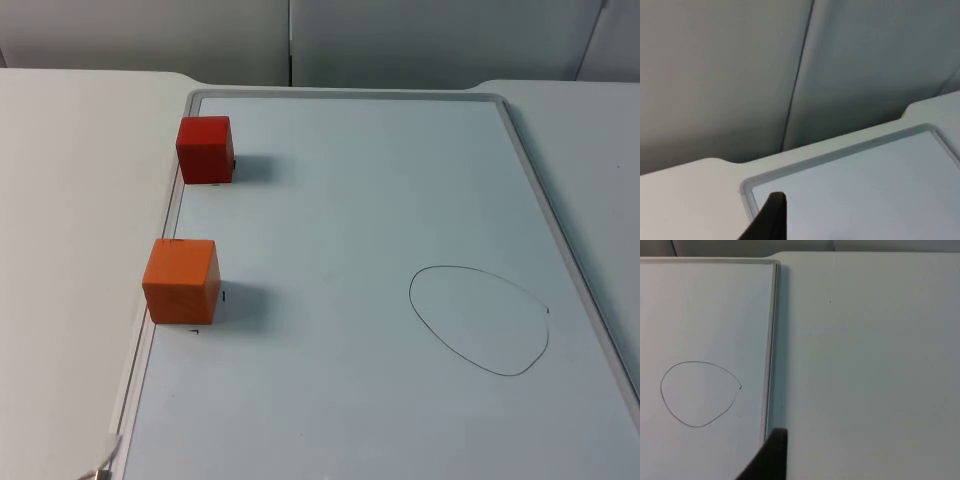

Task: Pick up one cube with the left hand and another cube with the right hand. First place the cube in the right hand at the target position, then stack the cube in the left hand on top.

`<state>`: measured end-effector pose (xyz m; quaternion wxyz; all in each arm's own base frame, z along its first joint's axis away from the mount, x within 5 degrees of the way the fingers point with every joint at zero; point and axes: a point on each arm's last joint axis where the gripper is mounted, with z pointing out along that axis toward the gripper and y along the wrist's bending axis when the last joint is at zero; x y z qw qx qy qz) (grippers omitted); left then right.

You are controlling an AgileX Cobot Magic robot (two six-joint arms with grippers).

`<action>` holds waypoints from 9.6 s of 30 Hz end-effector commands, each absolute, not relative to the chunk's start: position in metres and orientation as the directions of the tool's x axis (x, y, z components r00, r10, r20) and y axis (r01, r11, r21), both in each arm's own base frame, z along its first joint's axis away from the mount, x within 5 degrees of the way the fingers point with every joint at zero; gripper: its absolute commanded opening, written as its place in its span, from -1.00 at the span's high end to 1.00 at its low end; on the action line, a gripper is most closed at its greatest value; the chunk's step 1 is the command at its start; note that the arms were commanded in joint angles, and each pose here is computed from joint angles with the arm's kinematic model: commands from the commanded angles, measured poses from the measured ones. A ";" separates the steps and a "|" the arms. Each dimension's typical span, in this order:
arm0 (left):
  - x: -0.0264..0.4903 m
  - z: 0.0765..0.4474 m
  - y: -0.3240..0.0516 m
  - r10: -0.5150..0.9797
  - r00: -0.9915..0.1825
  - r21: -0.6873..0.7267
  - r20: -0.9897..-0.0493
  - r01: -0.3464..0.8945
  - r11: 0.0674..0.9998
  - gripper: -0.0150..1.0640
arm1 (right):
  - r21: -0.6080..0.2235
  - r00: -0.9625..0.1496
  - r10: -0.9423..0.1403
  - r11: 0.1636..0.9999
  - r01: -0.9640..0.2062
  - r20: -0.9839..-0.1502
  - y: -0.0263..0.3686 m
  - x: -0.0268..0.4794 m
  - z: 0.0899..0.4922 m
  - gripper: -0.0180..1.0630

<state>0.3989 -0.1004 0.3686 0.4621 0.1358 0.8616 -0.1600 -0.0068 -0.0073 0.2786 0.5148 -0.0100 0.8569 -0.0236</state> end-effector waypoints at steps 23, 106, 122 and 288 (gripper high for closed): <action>0.487 0.185 -0.152 0.037 -0.879 -0.207 -0.476 0.153 0.966 -0.94 | -0.055 -0.462 -0.043 0.998 0.013 -0.886 -0.007 -0.006 0.278 -0.97; 0.292 0.411 -0.084 0.151 -0.631 -0.012 -0.761 0.246 0.969 0.82 | -0.058 -0.462 -0.044 0.998 0.015 -0.886 -0.008 -0.006 0.278 -0.97; 0.148 0.320 -0.042 0.134 -0.592 -0.019 -0.795 0.245 0.969 0.82 | -0.059 -0.462 -0.046 0.998 0.014 -0.886 -0.008 -0.006 0.278 -0.97; 0.133 0.322 -0.033 0.181 -0.587 0.043 -0.789 0.242 0.969 0.82 | 0.030 -0.820 -0.408 0.889 -0.457 -0.401 0.137 0.288 0.197 0.97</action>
